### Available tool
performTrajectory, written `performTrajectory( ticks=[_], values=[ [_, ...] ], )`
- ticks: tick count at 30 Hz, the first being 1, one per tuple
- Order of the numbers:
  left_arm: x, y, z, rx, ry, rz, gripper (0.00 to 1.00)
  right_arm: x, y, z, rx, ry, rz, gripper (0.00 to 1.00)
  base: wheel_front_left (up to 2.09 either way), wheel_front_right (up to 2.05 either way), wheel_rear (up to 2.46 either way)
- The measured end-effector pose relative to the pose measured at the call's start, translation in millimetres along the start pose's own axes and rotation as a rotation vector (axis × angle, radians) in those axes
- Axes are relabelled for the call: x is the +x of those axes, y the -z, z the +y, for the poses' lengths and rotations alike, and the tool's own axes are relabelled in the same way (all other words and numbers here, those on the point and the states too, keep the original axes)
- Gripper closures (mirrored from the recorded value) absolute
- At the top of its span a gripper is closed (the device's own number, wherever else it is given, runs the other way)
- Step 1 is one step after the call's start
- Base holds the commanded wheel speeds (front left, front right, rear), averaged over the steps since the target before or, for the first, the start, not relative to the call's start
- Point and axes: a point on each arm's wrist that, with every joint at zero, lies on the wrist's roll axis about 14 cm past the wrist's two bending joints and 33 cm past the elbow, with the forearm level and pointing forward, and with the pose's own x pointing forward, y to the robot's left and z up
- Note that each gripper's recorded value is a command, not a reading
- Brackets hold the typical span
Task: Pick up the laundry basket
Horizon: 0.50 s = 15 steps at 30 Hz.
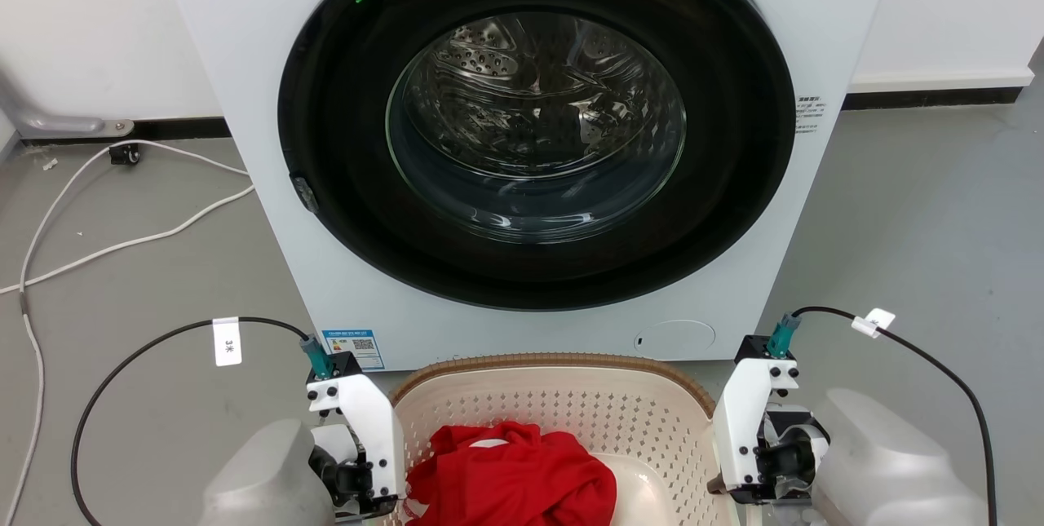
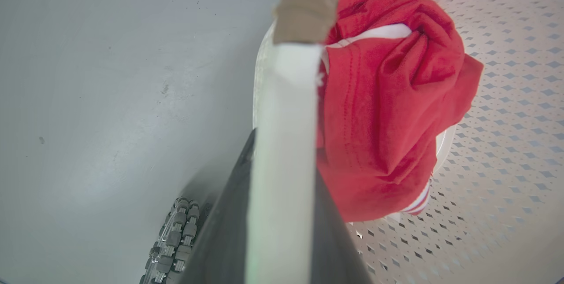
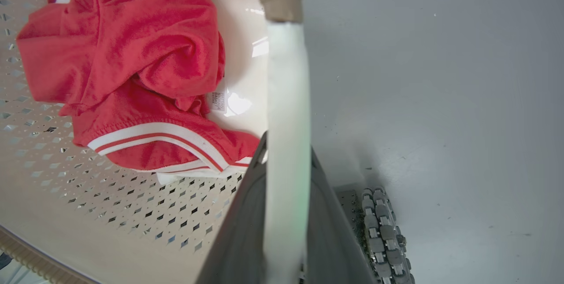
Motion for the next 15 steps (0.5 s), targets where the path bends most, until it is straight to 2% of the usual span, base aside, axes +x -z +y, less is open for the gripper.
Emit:
performTrajectory(
  ticks=[15],
  values=[
    [0.6, 2.5, -1.3, -0.004, 0.005, 0.005, 1.0, 1.0, -1.4, -0.3, 0.003, 0.001, -0.009, 1.0, 0.0, 0.0, 0.0]
  ],
)
